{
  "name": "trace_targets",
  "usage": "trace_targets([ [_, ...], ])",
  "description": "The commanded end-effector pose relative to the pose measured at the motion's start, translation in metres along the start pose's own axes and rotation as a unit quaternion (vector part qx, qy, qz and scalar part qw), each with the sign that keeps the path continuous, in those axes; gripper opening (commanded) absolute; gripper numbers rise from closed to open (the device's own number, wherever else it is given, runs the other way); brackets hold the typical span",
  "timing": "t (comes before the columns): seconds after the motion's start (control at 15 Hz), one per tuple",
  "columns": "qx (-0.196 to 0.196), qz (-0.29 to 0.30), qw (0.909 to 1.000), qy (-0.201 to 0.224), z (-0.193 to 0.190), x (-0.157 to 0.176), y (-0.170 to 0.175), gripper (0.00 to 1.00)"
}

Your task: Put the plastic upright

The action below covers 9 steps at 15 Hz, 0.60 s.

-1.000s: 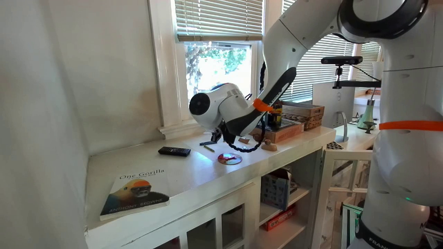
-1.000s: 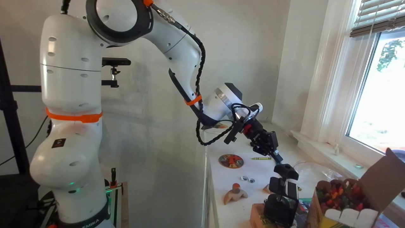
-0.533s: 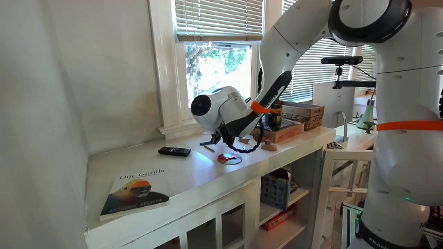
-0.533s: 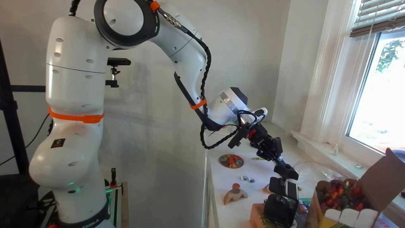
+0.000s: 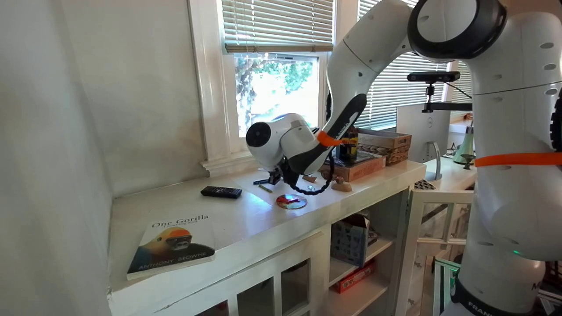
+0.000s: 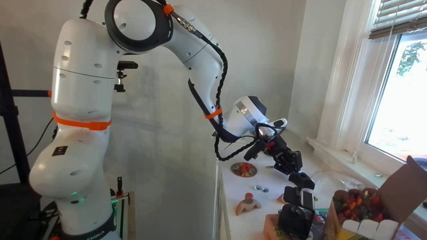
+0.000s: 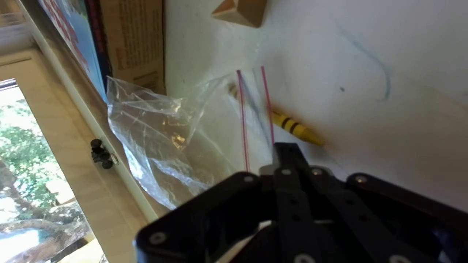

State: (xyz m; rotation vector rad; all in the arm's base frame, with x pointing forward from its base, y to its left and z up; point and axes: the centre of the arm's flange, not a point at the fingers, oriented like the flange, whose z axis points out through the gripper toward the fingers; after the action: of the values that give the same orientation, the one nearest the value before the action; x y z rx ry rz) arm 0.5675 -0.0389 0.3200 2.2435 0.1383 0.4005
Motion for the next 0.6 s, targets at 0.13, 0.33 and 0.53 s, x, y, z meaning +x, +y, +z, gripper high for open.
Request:
trace_targets([
  [0.13, 0.022, 0.008, 0.9997, 0.008, 0.0065, 0.007, -0.0048, 0.0],
  [0.33, 0.018, 0.008, 0.9998, 0.009, 0.0084, 0.0076, -0.0038, 0.0],
  [0.53, 0.012, 0.014, 0.9998, 0.008, 0.0129, 0.0074, 0.0024, 0.0],
])
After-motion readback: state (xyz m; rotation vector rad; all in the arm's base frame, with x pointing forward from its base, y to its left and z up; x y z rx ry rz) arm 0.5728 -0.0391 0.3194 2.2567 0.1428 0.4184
